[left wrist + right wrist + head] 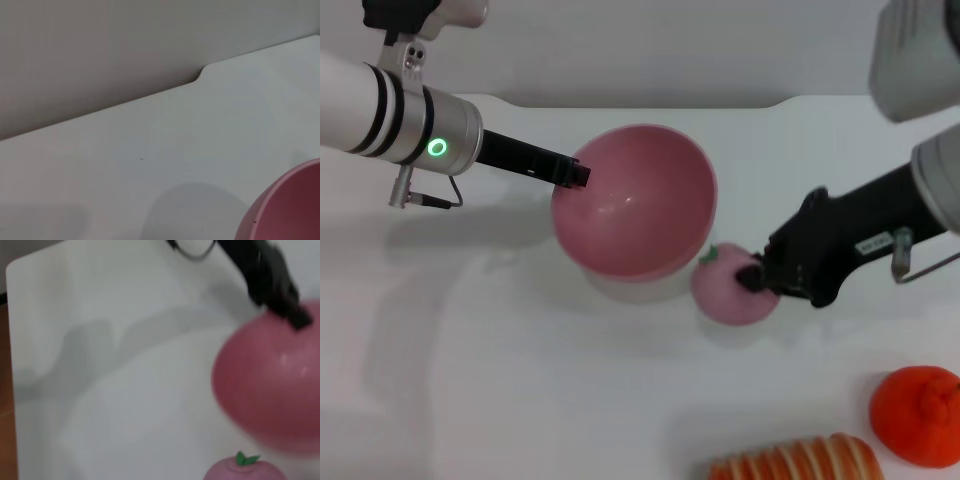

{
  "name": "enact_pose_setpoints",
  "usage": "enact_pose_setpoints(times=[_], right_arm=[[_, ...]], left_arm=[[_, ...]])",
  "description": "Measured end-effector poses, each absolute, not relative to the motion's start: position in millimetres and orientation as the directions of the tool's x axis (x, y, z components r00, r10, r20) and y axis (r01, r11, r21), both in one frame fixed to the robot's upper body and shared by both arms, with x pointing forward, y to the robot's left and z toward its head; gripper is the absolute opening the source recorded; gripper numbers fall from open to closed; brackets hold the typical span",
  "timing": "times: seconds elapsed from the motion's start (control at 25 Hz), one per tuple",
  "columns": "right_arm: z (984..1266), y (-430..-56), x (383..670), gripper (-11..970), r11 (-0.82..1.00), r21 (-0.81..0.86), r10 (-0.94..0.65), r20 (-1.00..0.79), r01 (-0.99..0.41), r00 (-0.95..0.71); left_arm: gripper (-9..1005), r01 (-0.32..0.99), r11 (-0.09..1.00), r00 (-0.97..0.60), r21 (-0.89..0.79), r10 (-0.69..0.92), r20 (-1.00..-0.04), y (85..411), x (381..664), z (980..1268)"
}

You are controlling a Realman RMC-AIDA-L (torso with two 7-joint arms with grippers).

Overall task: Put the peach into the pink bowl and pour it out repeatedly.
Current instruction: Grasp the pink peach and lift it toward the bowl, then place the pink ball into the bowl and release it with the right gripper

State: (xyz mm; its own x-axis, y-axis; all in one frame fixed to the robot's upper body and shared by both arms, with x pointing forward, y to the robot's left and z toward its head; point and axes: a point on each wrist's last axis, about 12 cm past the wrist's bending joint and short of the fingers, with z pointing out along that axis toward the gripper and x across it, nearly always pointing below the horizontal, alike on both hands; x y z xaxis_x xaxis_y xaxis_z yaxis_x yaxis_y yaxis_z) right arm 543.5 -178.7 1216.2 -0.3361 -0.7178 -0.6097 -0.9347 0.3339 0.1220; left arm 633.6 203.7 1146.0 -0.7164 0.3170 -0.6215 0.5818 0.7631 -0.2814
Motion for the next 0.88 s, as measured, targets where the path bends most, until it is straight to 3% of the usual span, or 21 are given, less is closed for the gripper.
enact_pose_setpoints(times=[0.28, 0.4, 0.88], right_arm=[[1268, -181, 537, 38, 0.311, 0.024, -0.606, -0.765, -0.95, -0.218], [1277, -184, 543, 39, 0.348, -0.002, -0.558, -0.804, -0.938, -0.205], [1226, -158, 583, 41, 0.342, 0.083, -0.546, -0.793, -0.936, -0.27]], left_arm=[[45, 0.588, 0.755, -0.718, -0.291, 0.322, -0.617, 197, 632, 1144], [45, 0.592, 0.749, -0.72, -0.298, 0.324, -0.614, 194, 631, 1144], [45, 0.595, 0.742, -0.725, -0.31, 0.328, -0.606, 189, 630, 1144]])
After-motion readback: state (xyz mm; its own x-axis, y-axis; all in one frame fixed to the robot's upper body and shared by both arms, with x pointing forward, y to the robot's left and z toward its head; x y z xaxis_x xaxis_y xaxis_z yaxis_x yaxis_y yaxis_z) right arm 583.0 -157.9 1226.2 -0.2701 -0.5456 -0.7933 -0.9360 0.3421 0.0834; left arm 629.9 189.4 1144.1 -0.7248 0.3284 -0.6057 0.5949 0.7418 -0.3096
